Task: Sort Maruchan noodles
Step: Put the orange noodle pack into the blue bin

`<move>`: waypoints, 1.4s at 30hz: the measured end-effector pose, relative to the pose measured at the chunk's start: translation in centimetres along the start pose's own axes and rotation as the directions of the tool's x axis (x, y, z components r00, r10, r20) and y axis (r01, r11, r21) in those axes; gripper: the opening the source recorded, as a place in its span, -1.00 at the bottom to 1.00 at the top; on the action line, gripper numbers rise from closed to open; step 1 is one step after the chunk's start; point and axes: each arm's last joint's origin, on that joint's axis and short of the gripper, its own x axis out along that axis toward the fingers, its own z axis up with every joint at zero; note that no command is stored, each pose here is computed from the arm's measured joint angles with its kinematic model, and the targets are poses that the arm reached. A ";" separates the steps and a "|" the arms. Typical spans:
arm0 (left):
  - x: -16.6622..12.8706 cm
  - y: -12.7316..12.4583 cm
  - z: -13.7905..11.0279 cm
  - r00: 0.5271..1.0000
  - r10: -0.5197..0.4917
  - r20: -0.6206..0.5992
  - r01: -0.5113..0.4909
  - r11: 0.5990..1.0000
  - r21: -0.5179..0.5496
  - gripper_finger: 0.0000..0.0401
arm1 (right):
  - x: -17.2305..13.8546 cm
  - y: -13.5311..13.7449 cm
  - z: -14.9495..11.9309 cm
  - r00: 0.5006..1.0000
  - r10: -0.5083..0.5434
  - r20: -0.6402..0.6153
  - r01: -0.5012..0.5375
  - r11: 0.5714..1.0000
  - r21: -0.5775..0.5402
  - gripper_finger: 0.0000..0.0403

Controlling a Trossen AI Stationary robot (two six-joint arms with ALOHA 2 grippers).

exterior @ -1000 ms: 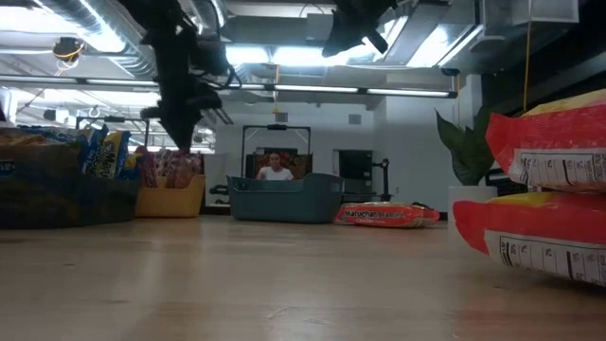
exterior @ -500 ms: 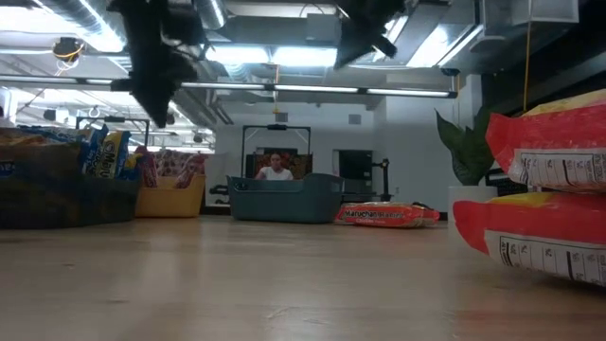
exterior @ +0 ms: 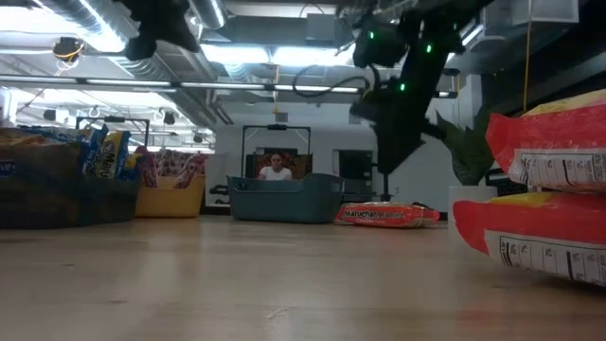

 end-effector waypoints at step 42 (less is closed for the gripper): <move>4.8 -10.4 -6.0 0.965 -0.254 -0.065 0.256 0.966 0.026 -0.57 | -6.4 8.4 -5.8 0.966 0.254 -0.052 -0.256 0.966 -0.025 -0.67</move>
